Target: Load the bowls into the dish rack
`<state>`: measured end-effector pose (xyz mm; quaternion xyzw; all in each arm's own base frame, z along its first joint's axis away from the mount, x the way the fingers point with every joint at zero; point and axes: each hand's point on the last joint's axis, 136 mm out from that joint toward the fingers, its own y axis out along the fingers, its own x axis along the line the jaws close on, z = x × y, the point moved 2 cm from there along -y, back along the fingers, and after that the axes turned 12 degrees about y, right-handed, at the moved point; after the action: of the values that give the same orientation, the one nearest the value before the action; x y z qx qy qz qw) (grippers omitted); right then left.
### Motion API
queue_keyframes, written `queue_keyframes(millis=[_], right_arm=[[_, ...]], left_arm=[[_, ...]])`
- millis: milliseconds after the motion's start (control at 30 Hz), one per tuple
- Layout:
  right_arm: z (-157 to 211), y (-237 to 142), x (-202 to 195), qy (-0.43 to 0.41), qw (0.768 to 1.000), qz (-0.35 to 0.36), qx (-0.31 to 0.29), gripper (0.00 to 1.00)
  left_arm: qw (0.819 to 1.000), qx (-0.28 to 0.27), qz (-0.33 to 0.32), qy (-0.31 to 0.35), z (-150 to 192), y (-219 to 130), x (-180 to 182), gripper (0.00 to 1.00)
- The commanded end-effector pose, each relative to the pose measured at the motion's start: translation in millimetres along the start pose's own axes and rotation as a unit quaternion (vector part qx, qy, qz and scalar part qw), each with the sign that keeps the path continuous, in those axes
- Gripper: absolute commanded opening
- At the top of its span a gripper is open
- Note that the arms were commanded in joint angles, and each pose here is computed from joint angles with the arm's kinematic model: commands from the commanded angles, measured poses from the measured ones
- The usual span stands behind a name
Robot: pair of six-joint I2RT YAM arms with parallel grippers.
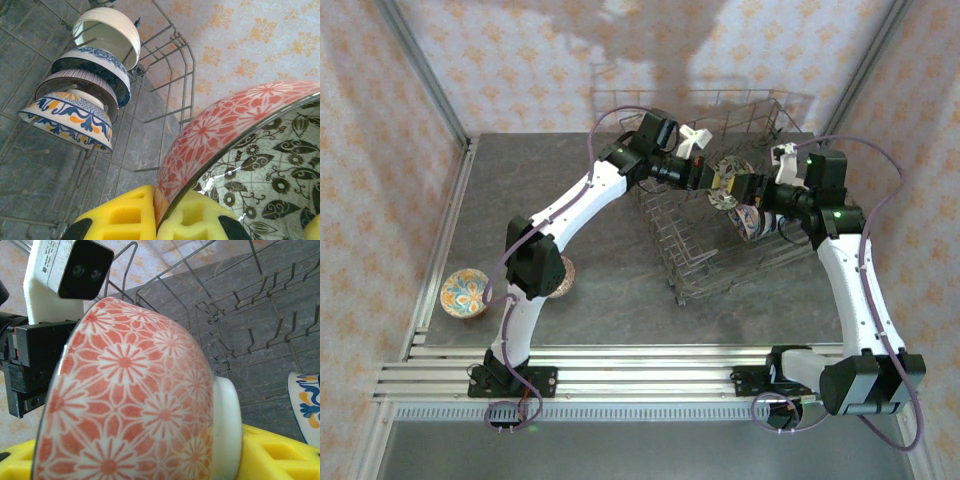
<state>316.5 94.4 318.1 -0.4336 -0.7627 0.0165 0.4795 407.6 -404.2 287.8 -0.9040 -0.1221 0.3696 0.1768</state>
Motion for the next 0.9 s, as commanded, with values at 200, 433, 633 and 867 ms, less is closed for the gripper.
queue_keyframes(millis=[200,433,633,867], right_arm=[[6.3,-12.5,32.4,-0.035,0.997,-0.066,0.002,0.53],[5.2,-10.6,18.3,-0.023,0.999,-0.027,-0.008,0.49],[8.9,-6.2,6.5,-0.006,1.0,-0.003,0.002,0.47],[15.0,-2.9,-16.1,0.005,0.999,0.05,0.006,0.46]], left_arm=[[0.998,-0.002,-0.055,-0.021,1.0,3.8,34.5,0.0],[0.997,0.005,-0.07,-0.023,4.9,1.3,37.9,0.21],[0.997,0.005,-0.072,-0.024,4.6,1.8,38.9,0.4],[0.995,0.012,-0.099,-0.02,7.9,-2.5,44.7,0.55]])
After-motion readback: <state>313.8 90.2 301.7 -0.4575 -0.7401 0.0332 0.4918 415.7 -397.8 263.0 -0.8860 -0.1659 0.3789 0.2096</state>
